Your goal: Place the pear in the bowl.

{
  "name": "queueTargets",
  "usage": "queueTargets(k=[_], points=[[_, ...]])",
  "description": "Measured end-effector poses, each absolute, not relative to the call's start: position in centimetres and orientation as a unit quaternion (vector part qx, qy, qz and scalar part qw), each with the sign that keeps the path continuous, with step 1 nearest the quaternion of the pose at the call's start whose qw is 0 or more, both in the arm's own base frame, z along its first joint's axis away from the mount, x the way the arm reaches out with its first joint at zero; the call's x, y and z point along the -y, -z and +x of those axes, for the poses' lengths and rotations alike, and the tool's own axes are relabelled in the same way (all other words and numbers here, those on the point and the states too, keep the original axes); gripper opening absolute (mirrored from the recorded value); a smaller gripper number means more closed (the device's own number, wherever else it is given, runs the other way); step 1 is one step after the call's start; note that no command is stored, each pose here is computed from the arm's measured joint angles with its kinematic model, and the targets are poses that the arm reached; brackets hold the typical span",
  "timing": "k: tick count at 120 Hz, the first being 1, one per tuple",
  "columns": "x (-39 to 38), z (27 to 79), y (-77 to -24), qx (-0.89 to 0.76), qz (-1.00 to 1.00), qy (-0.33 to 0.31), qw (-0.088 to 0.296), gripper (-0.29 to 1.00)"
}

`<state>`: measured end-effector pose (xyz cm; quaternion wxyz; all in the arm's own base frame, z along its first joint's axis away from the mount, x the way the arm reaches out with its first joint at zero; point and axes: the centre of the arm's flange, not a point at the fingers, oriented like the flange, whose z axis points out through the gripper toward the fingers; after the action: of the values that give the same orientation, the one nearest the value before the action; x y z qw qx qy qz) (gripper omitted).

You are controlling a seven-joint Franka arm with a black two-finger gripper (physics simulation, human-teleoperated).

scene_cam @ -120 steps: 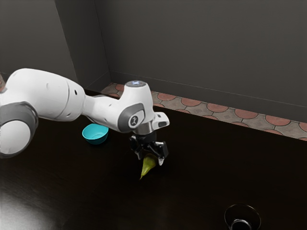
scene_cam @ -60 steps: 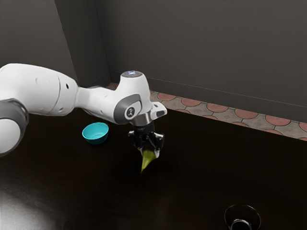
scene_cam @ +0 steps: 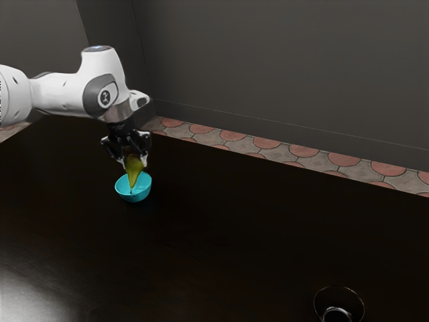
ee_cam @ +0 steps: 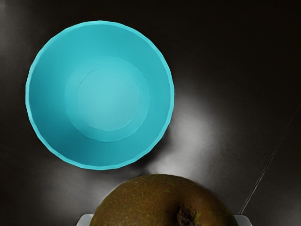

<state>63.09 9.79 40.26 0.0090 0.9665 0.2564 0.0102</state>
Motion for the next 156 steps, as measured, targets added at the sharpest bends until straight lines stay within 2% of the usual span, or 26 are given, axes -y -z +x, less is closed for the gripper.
queueTargets(k=[16,44,71,94,116,138,156], points=[[-13.0,65.2,-38.8,-0.273,0.962,-0.009,0.003,0.17],[-15.6,65.2,-34.8,-0.287,0.958,0.021,-0.007,0.18],[-15.7,65.2,-34.5,-0.275,0.961,0.025,0.0,0.48],[-15.6,65.2,-34.9,-0.261,0.965,0.022,0.003,0.61],[-11.2,63.5,-43.7,-0.188,0.982,-0.003,0.012,0.67],[-4.8,58.9,-56.2,-0.036,0.999,-0.032,0.016,0.69],[-1.2,56.0,-61.1,0.07,0.997,-0.041,0.014,0.7]])
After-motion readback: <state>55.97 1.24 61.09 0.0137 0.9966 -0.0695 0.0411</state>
